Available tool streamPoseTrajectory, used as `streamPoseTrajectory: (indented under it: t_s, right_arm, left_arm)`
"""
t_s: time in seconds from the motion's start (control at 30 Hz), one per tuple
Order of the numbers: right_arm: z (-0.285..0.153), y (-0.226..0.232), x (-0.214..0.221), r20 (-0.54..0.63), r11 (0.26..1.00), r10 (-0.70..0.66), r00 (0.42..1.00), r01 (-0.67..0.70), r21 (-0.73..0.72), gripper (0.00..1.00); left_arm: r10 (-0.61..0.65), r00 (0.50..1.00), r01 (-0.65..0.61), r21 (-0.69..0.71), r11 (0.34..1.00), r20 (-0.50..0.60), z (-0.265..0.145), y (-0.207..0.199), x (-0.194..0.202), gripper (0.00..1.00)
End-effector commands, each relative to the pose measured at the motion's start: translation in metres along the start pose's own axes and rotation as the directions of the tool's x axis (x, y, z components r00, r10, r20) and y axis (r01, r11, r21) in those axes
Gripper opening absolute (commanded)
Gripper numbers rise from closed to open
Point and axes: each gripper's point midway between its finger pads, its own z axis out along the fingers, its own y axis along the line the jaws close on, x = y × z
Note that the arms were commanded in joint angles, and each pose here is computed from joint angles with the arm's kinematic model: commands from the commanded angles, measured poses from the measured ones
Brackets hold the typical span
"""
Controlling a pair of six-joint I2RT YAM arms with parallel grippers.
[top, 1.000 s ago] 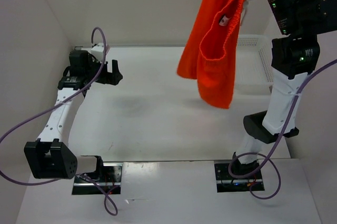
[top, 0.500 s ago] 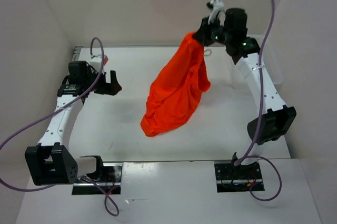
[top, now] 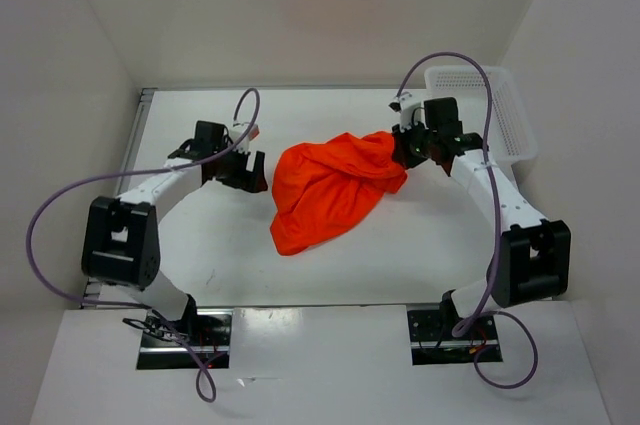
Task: Fold and stack the shorts
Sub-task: Move the shorts to the center of the board
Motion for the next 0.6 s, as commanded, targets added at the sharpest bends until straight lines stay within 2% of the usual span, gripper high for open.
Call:
streamPoseTrajectory:
  t_s: [0.0, 0.13, 0.17, 0.27, 0.37, 0.4, 0.43, 0.53, 0.57]
  right_arm:
    - [-0.007, -0.004, -0.012, 0.078, 0.997, -0.075, 0.994, 0.073, 0.031, 0.0]
    - [-0.009, -0.002, -0.015, 0.101, 0.996, -0.083, 0.991, 0.08, 0.027, 0.0]
    - [-0.009, -0.002, -0.015, 0.101, 0.996, -0.083, 0.991, 0.08, 0.027, 0.0]
    - [-0.009, -0.007, -0.018, 0.11, 0.996, -0.081, 0.991, 0.077, 0.037, 0.0]
    - [-0.011, -0.009, -0.021, 0.116, 0.996, -0.084, 0.99, 0.079, 0.05, 0.0]
    - [-0.011, -0.011, -0.021, 0.113, 0.995, -0.084, 0.99, 0.077, 0.06, 0.0]
    - [-0.011, -0.011, -0.021, 0.113, 0.995, -0.084, 0.99, 0.077, 0.06, 0.0]
    - [-0.014, -0.014, -0.03, 0.135, 0.994, -0.093, 0.987, 0.083, 0.077, 0.0]
    - [-0.013, -0.014, -0.032, 0.136, 0.995, -0.08, 0.988, 0.07, 0.075, 0.0]
  left_arm:
    - [0.072, 0.99, -0.072, -0.001, 0.997, 0.122, 0.024, 0.007, -0.058, 0.91]
    - [0.077, 0.995, -0.079, 0.038, 0.996, 0.065, 0.054, 0.0, -0.056, 0.89]
    - [0.072, 0.997, -0.074, 0.048, 0.996, 0.031, 0.065, -0.001, -0.046, 0.92]
    - [0.082, 0.996, -0.083, 0.109, 0.991, 0.019, 0.082, -0.012, -0.05, 0.92]
    - [0.099, 0.995, -0.097, 0.085, 0.992, -0.014, 0.107, -0.012, -0.041, 0.81]
    - [0.106, 0.994, -0.106, 0.065, 0.992, 0.005, 0.112, -0.007, -0.048, 0.76]
    - [0.108, 0.994, -0.107, 0.058, 0.993, -0.014, 0.118, -0.007, -0.041, 0.59]
    - [0.109, 0.994, -0.108, 0.047, 0.993, -0.01, 0.127, -0.002, -0.046, 0.32]
    - [0.112, 0.994, -0.112, 0.056, 0.992, -0.001, 0.127, -0.004, -0.05, 0.16]
